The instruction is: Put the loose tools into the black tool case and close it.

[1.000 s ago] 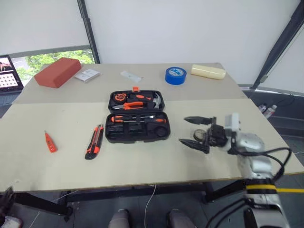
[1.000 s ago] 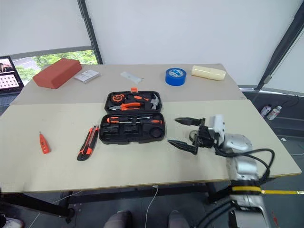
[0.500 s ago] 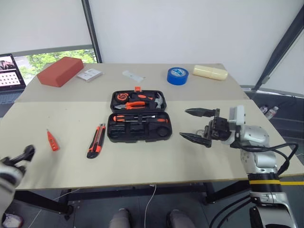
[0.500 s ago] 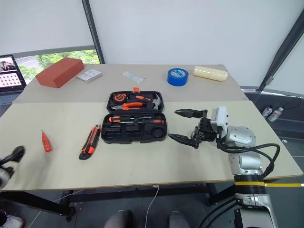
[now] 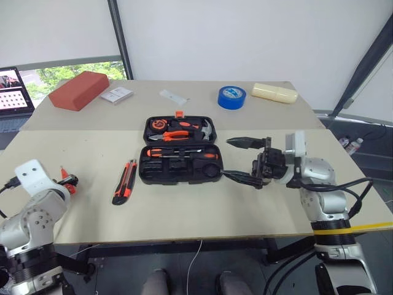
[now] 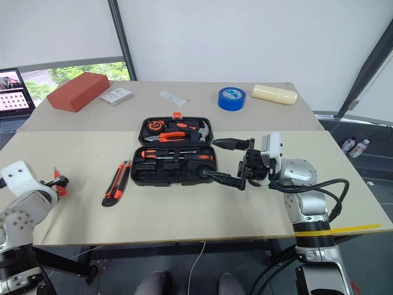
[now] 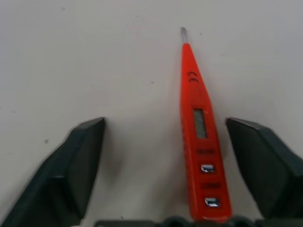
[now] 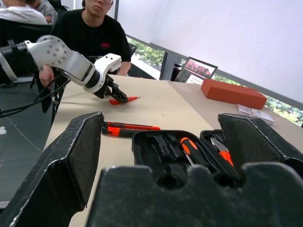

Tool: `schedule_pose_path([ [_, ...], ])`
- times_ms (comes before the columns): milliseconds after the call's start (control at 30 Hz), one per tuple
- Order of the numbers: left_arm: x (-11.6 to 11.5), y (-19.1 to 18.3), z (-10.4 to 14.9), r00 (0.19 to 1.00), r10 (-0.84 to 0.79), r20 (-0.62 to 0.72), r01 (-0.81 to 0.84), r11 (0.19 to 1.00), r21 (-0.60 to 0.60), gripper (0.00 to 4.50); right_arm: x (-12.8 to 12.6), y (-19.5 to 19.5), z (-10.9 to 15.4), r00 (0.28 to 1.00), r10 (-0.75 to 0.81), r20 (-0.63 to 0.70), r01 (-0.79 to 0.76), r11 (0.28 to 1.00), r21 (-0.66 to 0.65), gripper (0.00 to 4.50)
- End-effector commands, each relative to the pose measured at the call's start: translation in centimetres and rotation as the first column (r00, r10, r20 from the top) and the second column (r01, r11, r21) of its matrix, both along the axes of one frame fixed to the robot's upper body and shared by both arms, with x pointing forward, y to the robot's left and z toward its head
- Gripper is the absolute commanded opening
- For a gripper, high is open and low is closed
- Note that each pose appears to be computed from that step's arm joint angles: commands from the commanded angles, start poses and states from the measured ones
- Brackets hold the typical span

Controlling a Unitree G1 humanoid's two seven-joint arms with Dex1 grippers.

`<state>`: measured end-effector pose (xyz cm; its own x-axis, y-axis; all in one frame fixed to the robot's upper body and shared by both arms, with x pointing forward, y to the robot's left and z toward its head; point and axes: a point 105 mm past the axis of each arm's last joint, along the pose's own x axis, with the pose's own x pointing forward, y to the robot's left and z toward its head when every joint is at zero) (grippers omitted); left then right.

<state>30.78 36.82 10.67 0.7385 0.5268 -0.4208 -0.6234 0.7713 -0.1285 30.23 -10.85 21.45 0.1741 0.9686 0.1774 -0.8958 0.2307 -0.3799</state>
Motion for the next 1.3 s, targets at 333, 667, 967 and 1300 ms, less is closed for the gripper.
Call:
schedule_pose_path([
  [333,0.6,-0.1,2.2,0.966,-0.191,0.176,0.185,0.982,0.048,0.47,-0.7,-0.7,0.5,0.999,-0.038,0.013,0.038,0.999,0.006,4.50],
  [667,2.8,-12.9,9.5,0.110,-0.991,-0.079,0.849,0.052,0.526,0.47,-0.5,-5.0,-0.3,0.979,-0.205,0.001,0.205,0.978,-0.040,4.50],
  [967,8.8,-19.8,6.4,-0.213,-0.815,-0.538,0.779,-0.474,0.411,0.47,-1.3,-5.8,-0.5,0.964,-0.266,0.006,0.266,0.963,-0.038,4.50],
  [1300,10.0,-20.3,4.5,-0.267,-0.683,-0.679,0.747,-0.592,0.302,0.47,-2.5,-6.2,-0.8,0.946,-0.325,0.000,0.325,0.945,-0.021,4.50],
])
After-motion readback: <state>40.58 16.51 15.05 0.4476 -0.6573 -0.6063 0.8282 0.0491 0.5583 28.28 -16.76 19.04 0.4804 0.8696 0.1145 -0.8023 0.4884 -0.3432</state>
